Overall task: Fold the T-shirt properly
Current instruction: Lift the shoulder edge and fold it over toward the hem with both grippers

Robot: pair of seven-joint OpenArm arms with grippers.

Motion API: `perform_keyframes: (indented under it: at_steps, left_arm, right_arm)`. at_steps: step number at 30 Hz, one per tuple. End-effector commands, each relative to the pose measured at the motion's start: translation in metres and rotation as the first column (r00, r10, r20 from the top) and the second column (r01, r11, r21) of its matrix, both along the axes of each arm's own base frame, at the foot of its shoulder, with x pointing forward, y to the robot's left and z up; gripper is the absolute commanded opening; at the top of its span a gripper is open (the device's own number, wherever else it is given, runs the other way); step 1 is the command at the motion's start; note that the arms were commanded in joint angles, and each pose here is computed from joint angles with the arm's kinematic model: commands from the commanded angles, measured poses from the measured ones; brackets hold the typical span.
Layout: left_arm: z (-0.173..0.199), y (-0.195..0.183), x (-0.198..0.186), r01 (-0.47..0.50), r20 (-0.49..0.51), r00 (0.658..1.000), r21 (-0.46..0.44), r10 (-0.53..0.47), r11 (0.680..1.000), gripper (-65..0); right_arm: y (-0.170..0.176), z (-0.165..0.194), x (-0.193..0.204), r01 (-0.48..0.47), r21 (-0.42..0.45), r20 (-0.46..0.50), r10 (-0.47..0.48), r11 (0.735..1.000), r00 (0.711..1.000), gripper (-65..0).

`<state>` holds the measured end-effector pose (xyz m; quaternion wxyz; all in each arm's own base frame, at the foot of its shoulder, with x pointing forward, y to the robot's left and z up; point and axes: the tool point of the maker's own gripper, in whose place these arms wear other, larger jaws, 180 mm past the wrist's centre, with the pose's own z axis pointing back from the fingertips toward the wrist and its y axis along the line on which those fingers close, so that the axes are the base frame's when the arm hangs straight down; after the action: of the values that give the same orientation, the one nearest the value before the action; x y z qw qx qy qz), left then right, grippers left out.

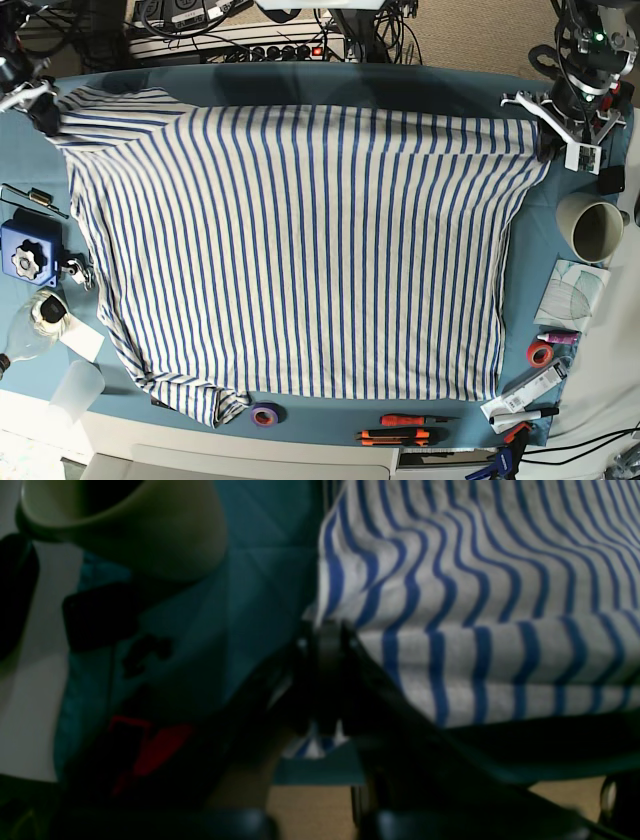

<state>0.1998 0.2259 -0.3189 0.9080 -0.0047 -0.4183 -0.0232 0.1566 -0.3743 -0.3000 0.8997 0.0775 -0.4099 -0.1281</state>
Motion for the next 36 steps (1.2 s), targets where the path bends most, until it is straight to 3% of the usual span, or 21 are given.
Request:
perform_keyframes:
  at_steps: [1,9,17,26,32,36]
  left_arm:
    - [0.009,0.005,0.006,-0.005,0.041,0.999,0.019,0.004,1.000,-65.0]
    - [0.020,0.005,0.019,-0.006,0.110,0.994,0.014,0.004,1.000,-65.0]
    - [0.028,0.005,0.032,-0.007,0.149,0.989,0.007,0.006,1.000,-65.0]
    - [-0.003,-0.005,0.059,0.043,0.131,0.991,-0.065,-0.035,0.997,-65.0]
    - [0.008,-0.016,0.086,0.076,0.183,0.981,-0.051,-0.065,0.996,-65.0]
    - [0.013,-0.014,0.098,0.069,0.200,0.978,-0.015,-0.065,0.997,-65.0]
  right_arm:
    - [-0.002,0.015,0.012,-0.018,-0.038,0.052,0.020,0.999,0.998,-65.0]
    - [0.000,0.013,0.053,-0.017,-0.108,0.067,0.024,0.994,0.997,-65.0]
    - [-0.017,0.022,0.067,0.066,-0.153,0.097,-0.052,0.986,0.994,-65.0]
    - [-0.019,0.032,0.078,0.078,-0.161,0.139,-0.056,0.984,0.989,-65.0]
    - [-0.006,0.025,0.096,0.025,-0.219,0.116,0.001,0.975,0.993,-65.0]
    - [0.005,0.021,0.120,-0.014,-0.300,0.090,0.043,0.954,0.995,-65.0]
